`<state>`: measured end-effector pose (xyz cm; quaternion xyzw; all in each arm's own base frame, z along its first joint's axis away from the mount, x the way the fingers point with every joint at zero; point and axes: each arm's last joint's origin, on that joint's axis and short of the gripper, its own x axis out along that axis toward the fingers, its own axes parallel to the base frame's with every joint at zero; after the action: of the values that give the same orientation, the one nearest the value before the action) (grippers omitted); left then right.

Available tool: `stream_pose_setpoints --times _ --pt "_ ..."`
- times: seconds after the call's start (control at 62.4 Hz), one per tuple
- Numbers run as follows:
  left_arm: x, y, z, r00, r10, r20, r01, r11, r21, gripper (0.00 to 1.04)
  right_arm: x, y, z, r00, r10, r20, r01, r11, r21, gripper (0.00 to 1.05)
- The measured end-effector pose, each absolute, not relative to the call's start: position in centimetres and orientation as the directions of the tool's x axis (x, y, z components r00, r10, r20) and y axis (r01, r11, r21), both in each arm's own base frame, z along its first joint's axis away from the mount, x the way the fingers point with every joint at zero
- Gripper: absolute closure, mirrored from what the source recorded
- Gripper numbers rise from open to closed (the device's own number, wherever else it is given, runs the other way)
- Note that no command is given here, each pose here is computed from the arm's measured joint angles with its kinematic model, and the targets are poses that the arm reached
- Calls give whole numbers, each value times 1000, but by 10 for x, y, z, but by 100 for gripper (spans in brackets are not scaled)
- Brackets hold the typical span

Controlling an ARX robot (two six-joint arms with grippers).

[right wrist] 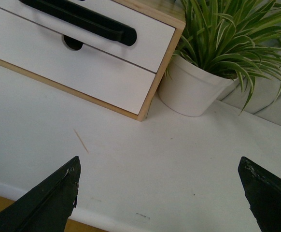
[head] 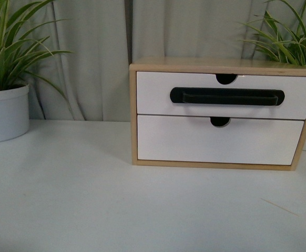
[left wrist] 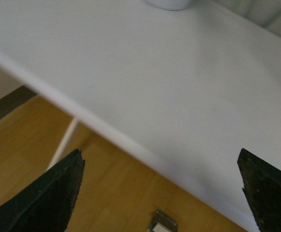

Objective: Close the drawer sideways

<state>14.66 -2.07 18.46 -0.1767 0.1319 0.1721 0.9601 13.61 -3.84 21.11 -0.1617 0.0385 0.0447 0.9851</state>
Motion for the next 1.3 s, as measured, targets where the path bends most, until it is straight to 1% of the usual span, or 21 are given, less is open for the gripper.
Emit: stream_pose_setpoints --times 0.016,0.032,0.064,0.128,0.144,0.208,0.224,0.288,0.352,0.384,0.4,0.465,0.497,0.593,0.705,1.057,1.137,1.217,1.297 --pt "145 -19 181 949 195 -248 -268 913 -307 18 135 -38 209 998 25 -55 -39 961 -275 18" --pt "144 -18 179 968 148 -201 -202 937 -284 22 135 -37 208 999 6 -36 -15 969 -247 21" --pt "142 -18 178 988 84 -133 -115 961 -250 27 133 -34 206 1000 -7 -20 3 979 -205 26" --pt "139 -17 181 999 10 -36 -15 986 -163 38 130 -30 202 1000 -15 -8 14 993 -119 37" --pt "138 -16 182 1000 3 -28 -8 989 -151 39 130 -29 201 1000 -14 -4 14 995 -97 41" --pt "135 -14 184 1000 -8 6 8 996 -85 52 127 -25 199 1000 -10 2 10 998 -61 51" --pt "134 -14 184 1000 -7 7 8 997 -78 54 127 -24 198 1000 -9 2 9 999 -53 55" --pt "132 -12 180 1000 -5 0 5 999 -47 66 125 -21 193 1000 -6 -3 6 999 -36 66" --pt "129 -6 177 1000 -29 -7 29 999 -31 77 123 -18 189 1000 -8 -6 7 1000 -23 78" --pt "128 -3 176 1000 -19 -9 19 1000 -25 84 122 -17 188 1000 -10 -6 9 1000 -21 84" --pt "128 -3 176 1000 -16 -9 15 1000 -23 86 122 -16 187 1000 -9 -6 9 1000 -19 85" --pt "125 0 175 1000 3 -4 -4 1000 -20 99 120 -14 185 1000 -6 -2 6 1000 -17 98" --pt "124 0 174 1000 0 1 0 1000 -20 101 119 -13 185 1000 -8 -1 8 1000 -17 103" --pt "122 0 169 1000 -4 4 4 1000 -11 101 117 -6 182 999 -32 0 32 999 -14 103" --pt "119 0 169 1000 -3 12 4 1000 -8 101 114 0 178 1000 5 -1 -5 1000 -13 103" --pt "111 0 169 1000 -2 12 2 1000 -8 101 108 0 168 1000 -2 9 2 1000 -12 103" --pt "109 0 169 1000 -2 13 2 1000 -8 101 101 0 164 1000 1 -26 -1 1000 -12 103" --pt "107 0 169 1000 -2 11 2 1000 -8 101 98 0 166 1000 1 7 -1 1000 -12 103" --pt "100 0 164 1000 -3 -21 3 1000 -8 101 98 0 165 1000 0 2 0 1000 -12 103"
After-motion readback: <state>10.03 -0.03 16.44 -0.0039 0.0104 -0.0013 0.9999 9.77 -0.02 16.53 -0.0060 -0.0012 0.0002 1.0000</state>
